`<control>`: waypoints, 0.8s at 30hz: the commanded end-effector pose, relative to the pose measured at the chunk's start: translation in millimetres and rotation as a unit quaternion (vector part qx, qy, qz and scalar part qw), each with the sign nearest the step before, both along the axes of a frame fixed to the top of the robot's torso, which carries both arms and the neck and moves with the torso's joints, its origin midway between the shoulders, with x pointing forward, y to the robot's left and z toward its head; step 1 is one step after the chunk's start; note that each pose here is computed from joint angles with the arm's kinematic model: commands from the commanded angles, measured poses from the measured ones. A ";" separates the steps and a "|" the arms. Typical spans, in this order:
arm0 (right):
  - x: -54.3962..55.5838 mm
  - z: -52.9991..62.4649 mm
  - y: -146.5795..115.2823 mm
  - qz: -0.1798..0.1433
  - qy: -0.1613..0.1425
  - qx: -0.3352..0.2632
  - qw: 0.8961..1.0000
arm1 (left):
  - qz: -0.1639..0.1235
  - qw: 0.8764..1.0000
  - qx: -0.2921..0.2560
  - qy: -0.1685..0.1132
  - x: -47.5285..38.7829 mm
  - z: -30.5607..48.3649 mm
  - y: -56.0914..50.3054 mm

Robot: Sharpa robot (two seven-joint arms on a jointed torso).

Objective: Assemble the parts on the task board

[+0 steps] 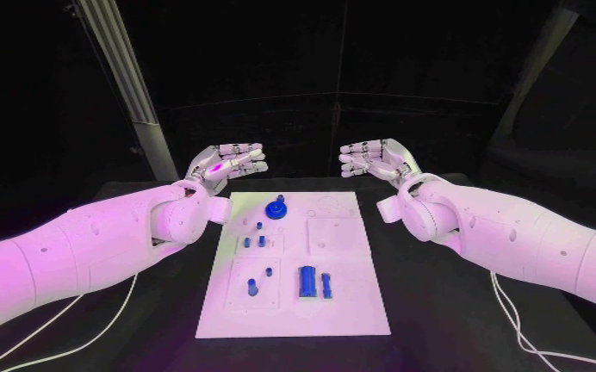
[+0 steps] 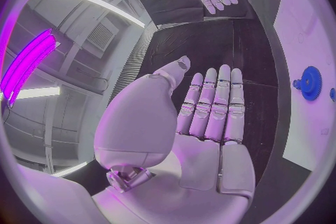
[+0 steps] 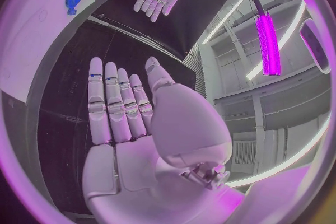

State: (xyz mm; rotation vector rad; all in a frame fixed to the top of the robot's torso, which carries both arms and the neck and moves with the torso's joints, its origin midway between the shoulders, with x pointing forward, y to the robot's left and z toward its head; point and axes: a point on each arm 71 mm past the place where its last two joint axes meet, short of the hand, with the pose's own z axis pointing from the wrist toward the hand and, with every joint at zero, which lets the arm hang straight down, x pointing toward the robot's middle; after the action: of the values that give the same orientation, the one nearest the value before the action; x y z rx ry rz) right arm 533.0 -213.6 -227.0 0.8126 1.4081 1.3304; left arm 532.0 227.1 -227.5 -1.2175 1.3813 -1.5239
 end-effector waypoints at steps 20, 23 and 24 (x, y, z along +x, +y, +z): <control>-63.4 2.7 19.5 -0.127 0.056 0.096 0.986 | 0.104 0.993 0.059 -0.016 -52.9 -1.5 -28.3; -69.7 2.8 20.8 -0.138 0.065 0.100 0.983 | 0.120 0.990 0.068 -0.021 -61.8 0.7 -31.7; -70.6 2.8 21.0 -0.139 0.066 0.101 0.983 | 0.124 0.990 0.070 -0.022 -63.7 1.3 -32.4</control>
State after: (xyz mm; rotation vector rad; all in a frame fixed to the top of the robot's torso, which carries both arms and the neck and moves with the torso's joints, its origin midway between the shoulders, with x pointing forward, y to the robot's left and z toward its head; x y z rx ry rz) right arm 463.3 -186.7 -224.8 1.1357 1.2863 1.3087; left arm 469.9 189.7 -231.8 -1.2802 1.3094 -1.3670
